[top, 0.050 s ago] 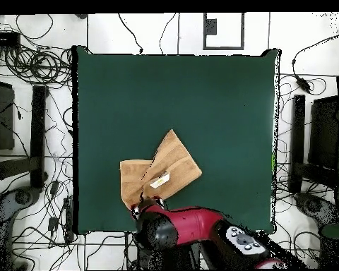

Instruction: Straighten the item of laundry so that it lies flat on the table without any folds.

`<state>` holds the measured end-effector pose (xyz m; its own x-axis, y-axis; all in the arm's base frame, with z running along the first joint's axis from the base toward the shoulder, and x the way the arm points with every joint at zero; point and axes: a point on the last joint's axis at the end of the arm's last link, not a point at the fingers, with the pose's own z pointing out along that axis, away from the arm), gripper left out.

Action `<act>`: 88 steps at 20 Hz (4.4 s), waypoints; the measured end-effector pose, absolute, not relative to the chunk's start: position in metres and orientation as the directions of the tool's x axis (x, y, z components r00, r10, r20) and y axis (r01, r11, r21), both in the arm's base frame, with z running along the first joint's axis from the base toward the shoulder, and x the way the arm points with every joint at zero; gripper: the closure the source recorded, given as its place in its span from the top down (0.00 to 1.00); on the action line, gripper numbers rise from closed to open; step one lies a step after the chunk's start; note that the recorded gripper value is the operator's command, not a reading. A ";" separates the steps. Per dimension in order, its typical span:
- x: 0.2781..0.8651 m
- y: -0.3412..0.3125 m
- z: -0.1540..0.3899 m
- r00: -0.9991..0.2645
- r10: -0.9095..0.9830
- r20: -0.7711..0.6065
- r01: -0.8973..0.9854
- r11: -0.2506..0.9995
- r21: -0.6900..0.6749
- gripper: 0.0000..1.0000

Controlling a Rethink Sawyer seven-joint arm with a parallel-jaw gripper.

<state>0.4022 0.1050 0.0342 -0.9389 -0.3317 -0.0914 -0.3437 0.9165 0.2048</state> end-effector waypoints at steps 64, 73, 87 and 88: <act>0.336 0.055 0.131 -0.979 -0.135 -0.154 -0.101 0.972 -0.214 0.00; 0.334 0.026 0.138 -0.986 -0.014 -0.165 0.021 0.978 -0.208 0.00; 0.354 0.003 0.175 -0.969 0.247 0.008 0.245 0.966 -0.078 0.00; 0.357 -0.006 0.176 -0.961 0.278 0.006 0.277 0.959 -0.067 0.00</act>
